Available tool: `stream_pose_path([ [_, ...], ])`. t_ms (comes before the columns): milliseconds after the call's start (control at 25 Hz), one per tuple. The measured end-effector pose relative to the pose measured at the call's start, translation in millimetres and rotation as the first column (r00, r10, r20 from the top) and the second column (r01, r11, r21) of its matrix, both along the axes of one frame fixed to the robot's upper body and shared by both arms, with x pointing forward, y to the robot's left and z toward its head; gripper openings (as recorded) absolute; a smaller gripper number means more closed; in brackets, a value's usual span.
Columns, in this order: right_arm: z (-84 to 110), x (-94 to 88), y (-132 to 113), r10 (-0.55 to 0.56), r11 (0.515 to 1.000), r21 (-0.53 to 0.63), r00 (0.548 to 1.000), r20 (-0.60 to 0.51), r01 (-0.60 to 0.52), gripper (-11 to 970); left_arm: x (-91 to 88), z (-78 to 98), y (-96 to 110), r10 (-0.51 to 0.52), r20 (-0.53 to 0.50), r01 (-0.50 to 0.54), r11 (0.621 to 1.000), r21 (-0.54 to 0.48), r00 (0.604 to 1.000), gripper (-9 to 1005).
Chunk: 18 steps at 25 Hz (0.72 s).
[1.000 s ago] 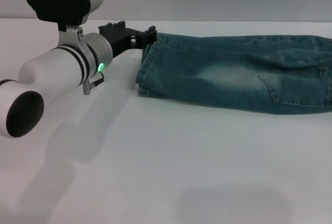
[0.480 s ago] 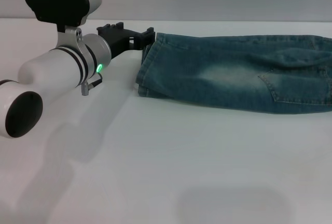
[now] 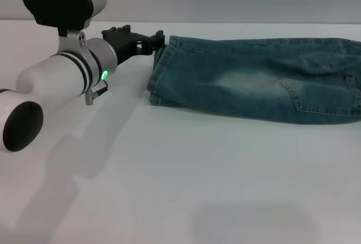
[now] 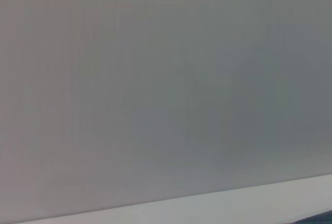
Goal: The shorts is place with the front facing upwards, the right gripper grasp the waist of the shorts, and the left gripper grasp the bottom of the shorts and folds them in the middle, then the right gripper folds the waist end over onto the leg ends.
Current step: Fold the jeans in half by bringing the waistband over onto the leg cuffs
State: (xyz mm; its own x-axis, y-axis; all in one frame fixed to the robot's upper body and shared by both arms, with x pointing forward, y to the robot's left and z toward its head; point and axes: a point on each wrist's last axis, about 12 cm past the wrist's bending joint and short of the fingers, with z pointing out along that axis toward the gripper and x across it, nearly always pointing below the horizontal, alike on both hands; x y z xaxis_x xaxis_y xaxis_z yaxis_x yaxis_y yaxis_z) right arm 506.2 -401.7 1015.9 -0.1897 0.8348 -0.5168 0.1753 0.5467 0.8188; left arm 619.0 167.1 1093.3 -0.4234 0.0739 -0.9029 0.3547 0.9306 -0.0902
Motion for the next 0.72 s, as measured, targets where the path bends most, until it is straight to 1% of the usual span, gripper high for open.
stream_pose_path([
  [160,2.9,3.0,1,0.012,1.000,-0.014,1.000,0.008,-0.012,487,-0.5,-0.5,1,0.001,0.006,-0.001,1.000,-0.002,1.000,808],
  [360,11.3,6.1,3,0.047,0.998,-0.037,0.998,0.048,-0.045,248,-2.6,-3.1,4,0.010,0.008,-0.010,1.000,-0.006,1.000,808],
  [480,19.8,8.8,8,0.087,0.996,-0.026,0.991,0.101,-0.085,150,-4.3,-5.0,6,0.015,0.009,-0.015,1.000,-0.009,1.000,808],
  [560,27.6,14.4,11,0.115,0.993,-0.013,0.984,0.133,-0.114,132,-7.1,-7.8,9,0.022,0.010,-0.022,1.000,-0.013,1.000,808],
  [720,47.4,32.5,22,0.192,0.981,-0.005,0.962,0.193,-0.195,102,-9.6,-10.0,11,0.028,0.013,-0.027,0.999,-0.018,1.000,808],
])
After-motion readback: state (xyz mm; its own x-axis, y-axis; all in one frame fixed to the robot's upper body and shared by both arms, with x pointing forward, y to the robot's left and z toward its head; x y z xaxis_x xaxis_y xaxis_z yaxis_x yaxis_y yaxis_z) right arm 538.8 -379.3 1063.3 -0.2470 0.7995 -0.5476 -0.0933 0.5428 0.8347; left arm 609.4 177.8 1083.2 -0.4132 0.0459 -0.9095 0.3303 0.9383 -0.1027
